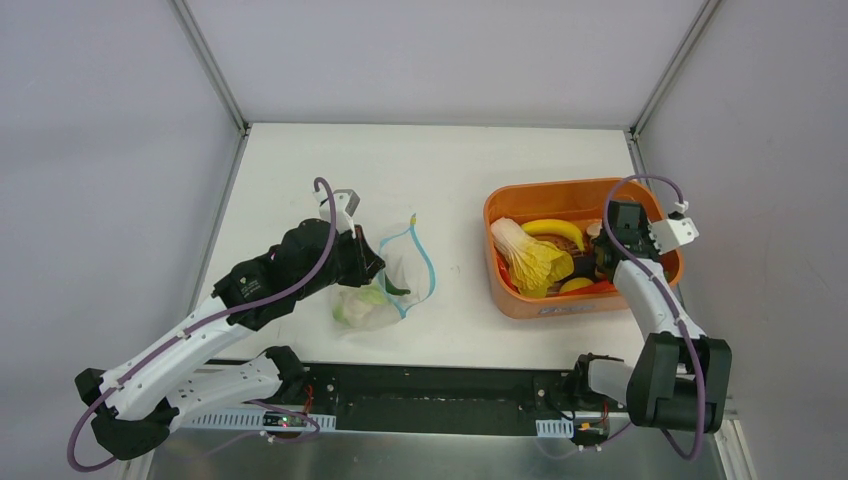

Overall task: Place the food in the zip-top bag and seal the zipper
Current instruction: Pick up the fake fruit from the bin, then place the fake fruit in the zipper food storage bag.

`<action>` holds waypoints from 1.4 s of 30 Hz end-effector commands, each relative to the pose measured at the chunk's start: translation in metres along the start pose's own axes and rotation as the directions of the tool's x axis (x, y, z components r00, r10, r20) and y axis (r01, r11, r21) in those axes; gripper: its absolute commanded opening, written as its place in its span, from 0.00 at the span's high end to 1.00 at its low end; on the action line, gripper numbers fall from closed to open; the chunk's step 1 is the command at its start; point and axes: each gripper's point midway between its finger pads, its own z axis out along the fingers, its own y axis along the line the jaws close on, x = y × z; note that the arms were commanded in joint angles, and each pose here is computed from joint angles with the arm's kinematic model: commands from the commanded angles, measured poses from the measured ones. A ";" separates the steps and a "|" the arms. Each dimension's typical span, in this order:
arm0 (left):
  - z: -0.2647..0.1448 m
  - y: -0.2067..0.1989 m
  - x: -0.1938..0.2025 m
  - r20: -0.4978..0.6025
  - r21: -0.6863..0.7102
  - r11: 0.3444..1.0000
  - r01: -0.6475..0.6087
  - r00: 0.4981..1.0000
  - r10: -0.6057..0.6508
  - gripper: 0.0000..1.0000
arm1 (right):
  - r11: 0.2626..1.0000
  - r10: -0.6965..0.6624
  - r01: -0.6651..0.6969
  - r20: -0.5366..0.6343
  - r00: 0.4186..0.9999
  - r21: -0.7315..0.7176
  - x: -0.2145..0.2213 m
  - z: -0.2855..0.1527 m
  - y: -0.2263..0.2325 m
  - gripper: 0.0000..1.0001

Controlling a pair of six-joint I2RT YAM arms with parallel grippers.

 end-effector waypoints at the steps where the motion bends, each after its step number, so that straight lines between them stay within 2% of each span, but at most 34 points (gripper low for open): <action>1: -0.003 -0.003 -0.011 0.037 0.008 1.000 0.024 0.999 -0.024 1.00 | 0.987 0.030 -0.032 -0.016 0.999 -0.156 -0.019 -0.015 0.032 0.97; 3: -0.002 -0.002 -0.010 0.035 0.004 1.000 0.026 0.999 -0.027 1.00 | 0.972 0.029 -0.039 -0.044 0.999 -0.232 -0.021 -0.024 0.044 1.00; 9: -0.002 -0.001 -0.009 0.036 -0.001 1.000 0.026 0.999 -0.026 1.00 | 0.901 -0.018 -0.044 -0.138 0.990 -0.431 -0.034 -0.065 0.073 1.00; 13: -0.001 0.001 -0.008 0.036 -0.005 1.000 0.026 0.999 -0.025 1.00 | 0.859 -0.013 -0.078 -0.174 0.985 -0.506 -0.047 -0.090 0.081 1.00; 25: 0.004 -0.001 -0.005 0.031 0.007 1.000 0.030 0.999 -0.030 1.00 | 0.762 -0.069 -0.140 -0.294 0.953 -0.633 -0.041 -0.130 0.096 1.00; 34: 0.004 -0.003 -0.007 0.043 0.016 0.999 0.028 0.999 -0.029 1.00 | 0.684 -0.031 -0.201 -0.304 0.952 -0.701 -0.067 -0.160 0.108 1.00; 37: 0.004 -0.002 -0.008 0.045 0.015 0.999 0.028 0.999 -0.028 1.00 | 0.637 -0.027 -0.240 -0.332 0.943 -0.732 -0.073 -0.174 0.115 1.00; 42: 0.006 -0.003 -0.005 0.033 0.018 0.999 0.032 0.999 -0.032 1.00 | 0.516 -0.083 -0.315 -0.412 0.907 -0.797 -0.075 -0.211 0.124 1.00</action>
